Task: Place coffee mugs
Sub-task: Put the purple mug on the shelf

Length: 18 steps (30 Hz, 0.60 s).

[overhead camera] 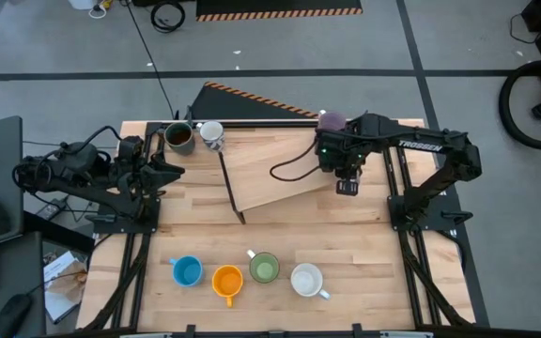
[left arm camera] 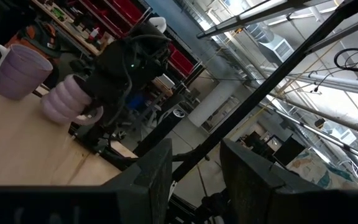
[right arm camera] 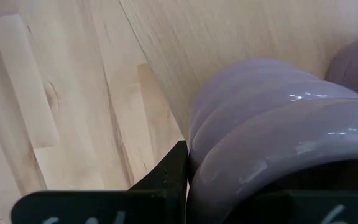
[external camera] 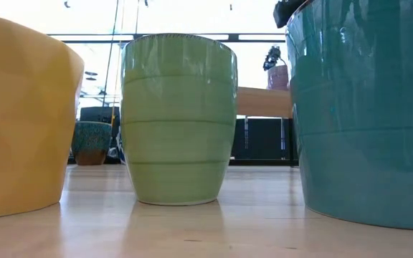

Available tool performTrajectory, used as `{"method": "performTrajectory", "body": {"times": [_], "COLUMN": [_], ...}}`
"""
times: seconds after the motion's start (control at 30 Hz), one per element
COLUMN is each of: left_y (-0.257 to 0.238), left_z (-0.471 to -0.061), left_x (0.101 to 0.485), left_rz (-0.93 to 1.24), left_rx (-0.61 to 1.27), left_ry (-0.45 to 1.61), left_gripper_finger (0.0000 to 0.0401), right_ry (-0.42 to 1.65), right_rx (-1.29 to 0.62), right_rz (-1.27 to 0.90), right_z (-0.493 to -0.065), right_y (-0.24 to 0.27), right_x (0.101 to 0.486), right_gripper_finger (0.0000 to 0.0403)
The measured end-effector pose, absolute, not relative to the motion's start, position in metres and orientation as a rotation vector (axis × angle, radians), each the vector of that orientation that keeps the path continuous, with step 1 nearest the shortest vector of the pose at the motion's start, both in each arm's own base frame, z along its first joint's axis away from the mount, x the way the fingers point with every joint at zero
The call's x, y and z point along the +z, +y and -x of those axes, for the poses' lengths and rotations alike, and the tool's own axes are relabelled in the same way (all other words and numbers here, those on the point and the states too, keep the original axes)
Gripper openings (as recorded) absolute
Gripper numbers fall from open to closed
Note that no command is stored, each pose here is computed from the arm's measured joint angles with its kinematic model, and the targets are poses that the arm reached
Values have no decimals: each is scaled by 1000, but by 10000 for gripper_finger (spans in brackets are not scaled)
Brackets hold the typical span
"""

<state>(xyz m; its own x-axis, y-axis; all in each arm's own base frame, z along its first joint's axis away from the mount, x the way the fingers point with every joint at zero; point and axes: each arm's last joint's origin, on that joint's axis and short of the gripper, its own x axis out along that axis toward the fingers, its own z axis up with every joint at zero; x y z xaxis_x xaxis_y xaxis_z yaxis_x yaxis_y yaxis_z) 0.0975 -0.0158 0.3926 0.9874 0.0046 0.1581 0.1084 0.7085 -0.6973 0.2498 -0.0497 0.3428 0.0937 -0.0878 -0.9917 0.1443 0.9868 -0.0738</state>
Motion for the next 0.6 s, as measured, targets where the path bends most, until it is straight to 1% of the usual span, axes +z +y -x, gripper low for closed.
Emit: {"method": "performTrajectory", "body": {"times": [0.3,0.6], "left_y": [-16,-16], "left_z": [-97,-97], "left_x": [393,393], "left_rz": [782,781], "left_rx": [-58,-58], "left_ry": [-152,-152], "left_gripper_finger": [142,142], "right_ry": [1469,1469], "right_rx": [-173,-183], "right_rz": [-63,-67], "right_z": [-252,-251], "right_y": [-53,-53], "right_x": [341,341], "right_gripper_finger": [58,103]}}
